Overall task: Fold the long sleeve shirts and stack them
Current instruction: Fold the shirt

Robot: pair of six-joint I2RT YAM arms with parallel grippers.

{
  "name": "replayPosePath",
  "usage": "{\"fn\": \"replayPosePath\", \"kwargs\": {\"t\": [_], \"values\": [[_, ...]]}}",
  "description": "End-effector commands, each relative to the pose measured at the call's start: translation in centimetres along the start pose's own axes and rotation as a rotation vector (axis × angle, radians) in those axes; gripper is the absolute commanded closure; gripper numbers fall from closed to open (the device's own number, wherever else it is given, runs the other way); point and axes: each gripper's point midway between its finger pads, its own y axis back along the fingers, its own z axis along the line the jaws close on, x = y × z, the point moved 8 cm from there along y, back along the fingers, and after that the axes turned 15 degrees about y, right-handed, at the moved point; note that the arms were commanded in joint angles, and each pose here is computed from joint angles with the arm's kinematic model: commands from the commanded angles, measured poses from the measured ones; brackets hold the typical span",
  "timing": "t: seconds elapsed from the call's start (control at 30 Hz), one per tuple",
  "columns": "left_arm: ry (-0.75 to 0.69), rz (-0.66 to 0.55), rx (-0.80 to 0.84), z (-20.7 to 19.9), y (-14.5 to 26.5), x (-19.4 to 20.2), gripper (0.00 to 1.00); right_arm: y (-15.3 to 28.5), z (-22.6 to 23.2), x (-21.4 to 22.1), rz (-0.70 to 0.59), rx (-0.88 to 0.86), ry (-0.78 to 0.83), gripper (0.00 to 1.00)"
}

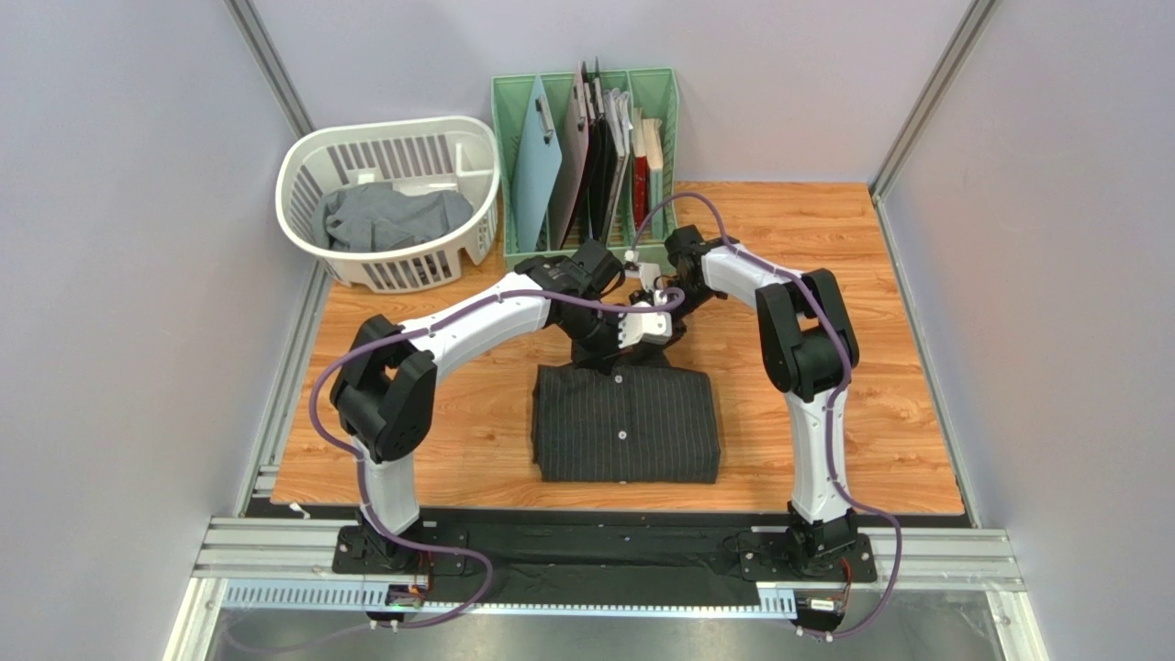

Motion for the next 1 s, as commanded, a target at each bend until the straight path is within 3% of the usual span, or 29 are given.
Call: {"fn": "replayPosePath", "kwargs": {"t": [0.0,0.27,0.5,0.63,0.67,0.77,0.83,0.97], "values": [[-0.081,-0.104,-0.121,2.7,1.1,-2.8,1.00,0.1,0.1,0.0,0.002,-0.002,0.035,0.76],[-0.089,-0.107,-0.215,5.4,-0.9,-2.7,1.00,0.4,0.0,-0.4,0.000,0.018,0.047,0.76],[-0.019,-0.108,-0.289,7.6,-1.0,-2.1,0.98,3.6,-0.7,-1.9,-0.017,0.175,0.094,0.73],[0.037,-0.125,-0.298,8.0,0.4,-2.1,0.83,7.1,-0.5,-2.8,-0.073,0.251,0.088,0.65],[0.049,-0.121,-0.293,7.8,0.7,-1.9,0.73,7.7,-0.3,-2.8,-0.083,0.266,0.090,0.63],[0.083,-0.137,-0.305,7.0,2.4,-1.8,0.61,10.2,0.3,-2.6,-0.116,0.321,0.086,0.57],[0.149,-0.141,-0.302,6.6,3.3,-1.3,0.59,12.2,0.4,-2.0,-0.137,0.376,0.067,0.56],[0.253,-0.198,-0.140,3.7,5.9,-1.5,0.53,14.1,1.2,1.0,-0.183,0.334,-0.051,0.58]]}}
